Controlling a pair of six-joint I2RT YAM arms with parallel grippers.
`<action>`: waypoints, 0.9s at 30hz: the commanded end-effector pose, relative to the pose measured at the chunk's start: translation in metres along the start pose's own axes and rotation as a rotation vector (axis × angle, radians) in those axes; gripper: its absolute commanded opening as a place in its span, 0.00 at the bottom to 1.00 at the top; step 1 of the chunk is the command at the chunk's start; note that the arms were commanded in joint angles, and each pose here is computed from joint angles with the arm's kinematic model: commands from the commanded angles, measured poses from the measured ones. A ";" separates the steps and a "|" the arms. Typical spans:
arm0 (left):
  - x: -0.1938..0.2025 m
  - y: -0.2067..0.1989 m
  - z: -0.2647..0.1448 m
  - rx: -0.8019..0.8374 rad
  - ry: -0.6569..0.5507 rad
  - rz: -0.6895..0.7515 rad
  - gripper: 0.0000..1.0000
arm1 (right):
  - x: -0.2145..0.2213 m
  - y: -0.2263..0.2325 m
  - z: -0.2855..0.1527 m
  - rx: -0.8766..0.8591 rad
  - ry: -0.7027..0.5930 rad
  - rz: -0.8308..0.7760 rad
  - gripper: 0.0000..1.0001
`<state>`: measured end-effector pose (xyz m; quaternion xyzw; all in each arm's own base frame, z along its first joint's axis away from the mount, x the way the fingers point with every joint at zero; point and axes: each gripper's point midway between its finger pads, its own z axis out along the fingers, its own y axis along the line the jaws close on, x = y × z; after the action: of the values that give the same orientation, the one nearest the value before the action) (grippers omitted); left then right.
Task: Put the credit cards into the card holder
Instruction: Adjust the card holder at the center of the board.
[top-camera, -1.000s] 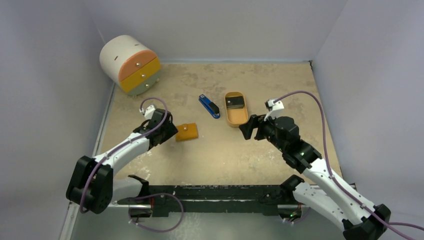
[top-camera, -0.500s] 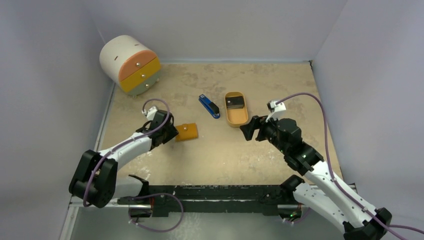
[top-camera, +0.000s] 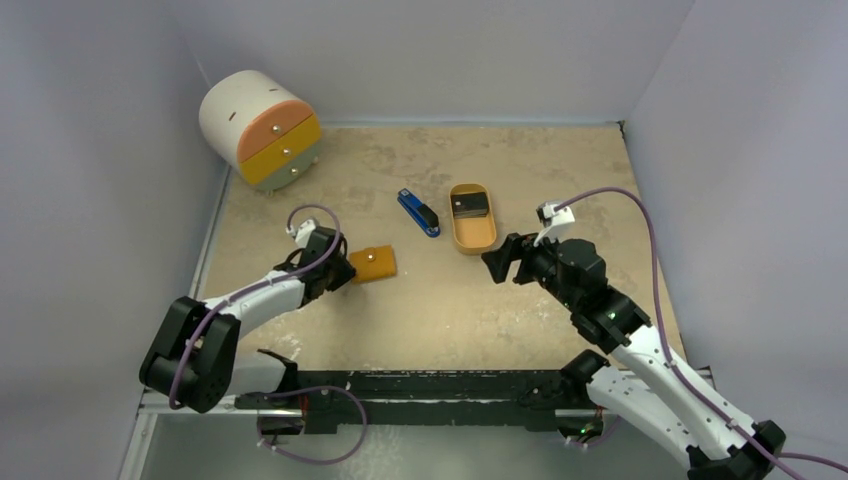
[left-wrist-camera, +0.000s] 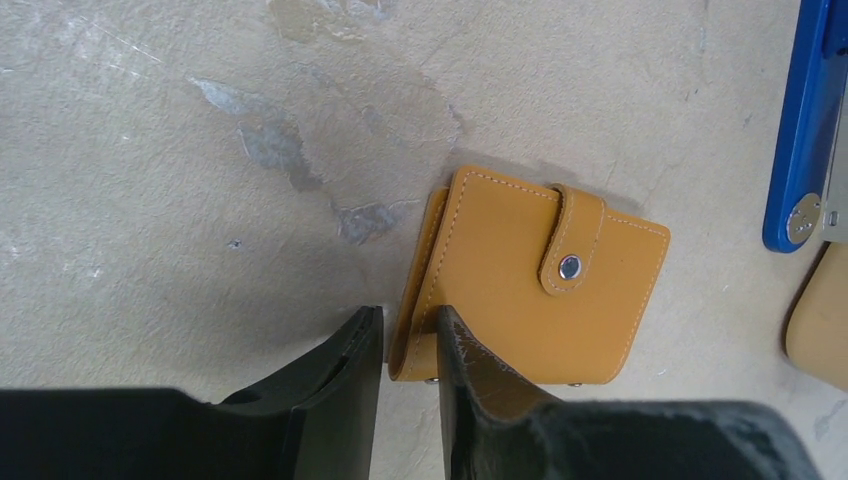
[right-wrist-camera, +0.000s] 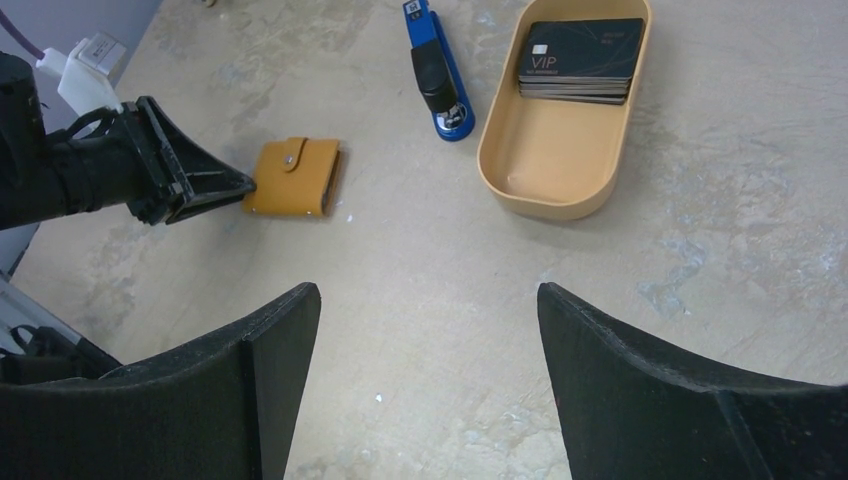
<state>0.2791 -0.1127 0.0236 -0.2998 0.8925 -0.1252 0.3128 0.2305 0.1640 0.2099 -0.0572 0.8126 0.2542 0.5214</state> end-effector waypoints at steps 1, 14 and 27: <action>0.003 -0.005 0.002 0.044 0.008 -0.025 0.24 | -0.004 0.006 -0.002 -0.027 -0.016 0.004 0.82; 0.011 -0.014 -0.010 0.148 0.032 -0.006 0.00 | -0.003 0.005 -0.005 -0.024 -0.012 -0.002 0.81; 0.062 -0.064 -0.042 0.412 0.130 0.131 0.00 | 0.004 0.007 -0.015 -0.060 0.012 -0.042 0.81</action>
<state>0.2495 -0.1596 0.0301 -0.2272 0.8917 -0.2466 0.3042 0.2206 0.1614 0.2115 -0.0686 0.8111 0.2597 0.5196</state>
